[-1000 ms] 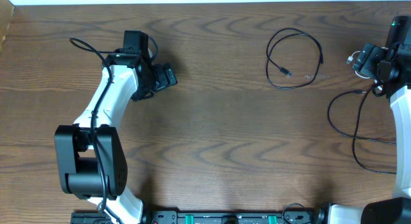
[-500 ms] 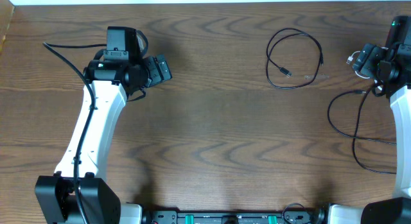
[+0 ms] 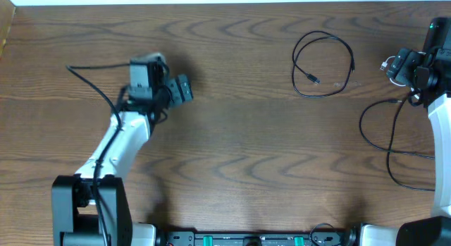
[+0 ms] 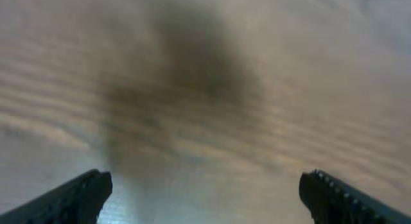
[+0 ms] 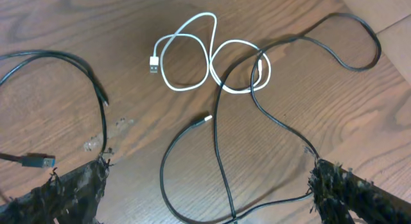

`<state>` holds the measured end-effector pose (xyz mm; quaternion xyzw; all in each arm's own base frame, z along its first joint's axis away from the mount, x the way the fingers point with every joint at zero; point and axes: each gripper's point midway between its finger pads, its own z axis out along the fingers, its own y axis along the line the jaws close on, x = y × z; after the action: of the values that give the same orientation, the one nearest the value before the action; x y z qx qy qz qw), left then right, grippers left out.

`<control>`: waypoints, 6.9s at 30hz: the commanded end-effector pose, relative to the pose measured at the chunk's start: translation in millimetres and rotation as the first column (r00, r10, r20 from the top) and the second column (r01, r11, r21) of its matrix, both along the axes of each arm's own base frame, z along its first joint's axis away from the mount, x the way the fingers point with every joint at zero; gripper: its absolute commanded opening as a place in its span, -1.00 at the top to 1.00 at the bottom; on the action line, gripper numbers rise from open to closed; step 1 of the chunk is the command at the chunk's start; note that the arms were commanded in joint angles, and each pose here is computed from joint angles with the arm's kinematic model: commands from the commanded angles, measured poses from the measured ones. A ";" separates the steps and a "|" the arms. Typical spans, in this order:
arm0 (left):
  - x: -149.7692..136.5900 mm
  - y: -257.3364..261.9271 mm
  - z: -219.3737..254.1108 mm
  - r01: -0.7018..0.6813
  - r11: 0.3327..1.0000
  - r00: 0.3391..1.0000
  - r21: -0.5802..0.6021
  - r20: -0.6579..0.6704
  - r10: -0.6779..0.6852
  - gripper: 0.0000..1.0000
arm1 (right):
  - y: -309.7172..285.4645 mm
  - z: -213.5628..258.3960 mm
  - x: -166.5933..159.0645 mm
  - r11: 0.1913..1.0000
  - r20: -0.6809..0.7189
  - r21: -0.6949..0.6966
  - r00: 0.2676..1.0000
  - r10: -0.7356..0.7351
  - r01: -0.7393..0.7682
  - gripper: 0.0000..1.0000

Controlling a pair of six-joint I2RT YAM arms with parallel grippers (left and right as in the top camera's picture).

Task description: Untangle cables

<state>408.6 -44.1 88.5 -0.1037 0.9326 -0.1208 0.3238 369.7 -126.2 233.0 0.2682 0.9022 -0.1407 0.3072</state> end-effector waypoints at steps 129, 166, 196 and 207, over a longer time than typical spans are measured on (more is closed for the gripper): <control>-166.6 11.9 50.4 0.032 0.977 0.716 0.213 0.676 -0.171 -0.96 | 110.1 195.5 -158.3 0.940 0.603 -0.101 0.732 0.317 -0.324 -0.99; -166.6 11.9 50.5 0.032 0.977 0.716 0.213 0.677 -0.171 -0.96 | 138.4 85.7 -224.3 0.838 0.779 -0.179 0.445 0.441 -0.516 -0.99; -166.6 11.9 50.4 0.032 0.977 0.716 0.213 0.676 -0.171 -0.96 | 144.1 -76.2 -124.3 0.811 0.653 -0.332 0.502 0.567 -0.483 -0.98; -166.6 11.9 50.4 0.032 0.977 0.716 0.213 0.676 -0.171 -0.96 | 134.4 -75.5 -123.6 0.789 0.605 -0.403 0.512 0.610 -0.463 -0.98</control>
<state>243.4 -27.1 154.2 0.0154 0.7417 -0.0759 0.6662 246.5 7.3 157.8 -0.0106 0.7317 -0.0019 0.6816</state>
